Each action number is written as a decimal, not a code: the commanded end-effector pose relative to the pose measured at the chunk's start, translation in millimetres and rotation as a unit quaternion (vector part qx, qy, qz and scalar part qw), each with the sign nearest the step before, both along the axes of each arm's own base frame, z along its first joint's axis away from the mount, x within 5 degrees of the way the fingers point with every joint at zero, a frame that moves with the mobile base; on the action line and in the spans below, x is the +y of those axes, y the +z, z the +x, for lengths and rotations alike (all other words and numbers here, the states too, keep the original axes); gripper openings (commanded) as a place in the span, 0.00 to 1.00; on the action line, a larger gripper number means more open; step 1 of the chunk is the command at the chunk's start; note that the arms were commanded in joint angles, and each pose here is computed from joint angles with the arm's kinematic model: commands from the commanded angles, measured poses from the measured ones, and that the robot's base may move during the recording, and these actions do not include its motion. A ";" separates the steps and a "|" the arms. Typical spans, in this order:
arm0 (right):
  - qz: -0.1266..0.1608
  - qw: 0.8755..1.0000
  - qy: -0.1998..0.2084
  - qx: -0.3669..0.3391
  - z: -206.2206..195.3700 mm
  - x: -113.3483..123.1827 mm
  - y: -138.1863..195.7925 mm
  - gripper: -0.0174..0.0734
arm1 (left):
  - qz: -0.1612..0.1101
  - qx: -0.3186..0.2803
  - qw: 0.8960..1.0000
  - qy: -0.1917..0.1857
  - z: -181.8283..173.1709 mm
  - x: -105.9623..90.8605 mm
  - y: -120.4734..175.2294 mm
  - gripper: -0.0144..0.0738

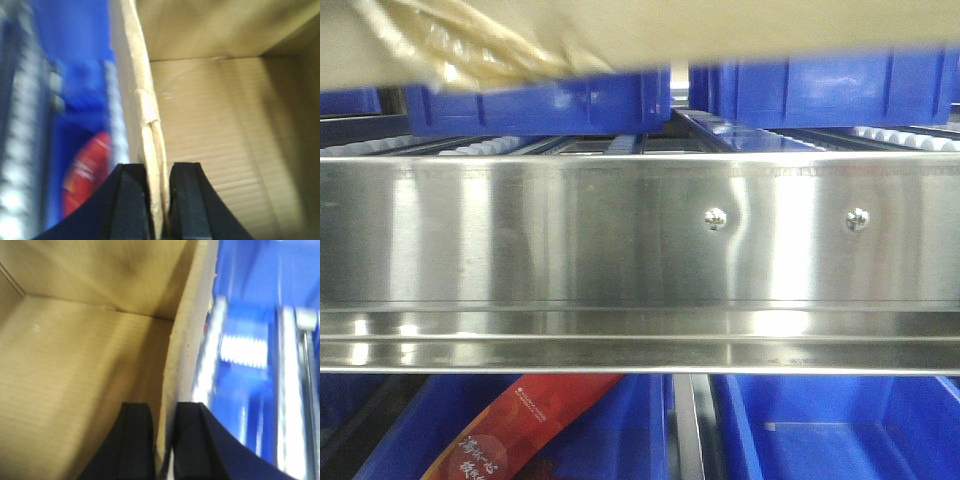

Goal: Grab carton from right shelf to conveyor
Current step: 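Pull the held carton back off the shelf with both grippers, then hold the carton with both grippers while driving to the red conveyor, then carry the carton over the dark conveyor belt with both grippers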

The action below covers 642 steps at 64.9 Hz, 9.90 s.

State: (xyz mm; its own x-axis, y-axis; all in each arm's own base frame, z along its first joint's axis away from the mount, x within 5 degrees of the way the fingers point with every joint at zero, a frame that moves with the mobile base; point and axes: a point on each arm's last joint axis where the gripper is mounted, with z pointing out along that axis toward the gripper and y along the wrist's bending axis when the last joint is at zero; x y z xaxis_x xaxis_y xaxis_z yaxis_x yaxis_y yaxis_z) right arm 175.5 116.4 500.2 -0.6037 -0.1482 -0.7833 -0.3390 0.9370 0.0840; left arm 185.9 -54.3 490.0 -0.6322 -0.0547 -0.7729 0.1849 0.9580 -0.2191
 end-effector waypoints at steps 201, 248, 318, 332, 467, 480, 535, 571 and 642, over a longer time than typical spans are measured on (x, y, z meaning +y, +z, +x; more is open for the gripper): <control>0.026 0.997 0.004 -0.070 -34.4 -30.1 6.3 0.11 | 0.000 -0.058 0.998 0.000 -21.5 4.0 12.3 0.15; 0.026 0.997 0.004 -0.070 -34.4 -30.1 6.3 0.11 | 0.000 -0.058 0.998 0.000 -21.5 4.0 12.3 0.15; 0.026 0.997 0.004 -0.070 -34.4 -30.1 6.3 0.11 | 0.000 -0.058 0.998 0.000 -21.5 4.0 12.3 0.15; 0.026 0.997 0.004 -0.070 -34.4 -30.1 6.3 0.11 | 0.000 -0.058 0.998 0.000 -21.5 4.0 12.3 0.15; 0.031 0.996 0.006 -0.079 -33.7 -29.3 8.0 0.11 | 0.110 -0.087 0.988 0.068 -16.5 25.4 13.6 0.15; 0.031 0.996 0.006 -0.079 -33.7 -29.3 8.0 0.11 | 0.158 -0.099 0.978 0.098 -15.4 34.7 15.6 0.15; 0.031 0.996 0.006 -0.079 -33.7 -29.3 8.0 0.11 | 0.221 -0.123 0.958 0.136 -14.3 46.4 21.0 0.15; 0.031 0.996 0.006 -0.079 -33.7 -29.3 8.0 0.11 | 0.220 -0.125 0.958 0.135 -14.1 46.3 21.5 0.15; 0.031 0.996 0.006 -0.079 -33.7 -29.3 8.0 0.11 | 0.220 -0.125 0.958 0.135 -14.1 46.3 21.5 0.15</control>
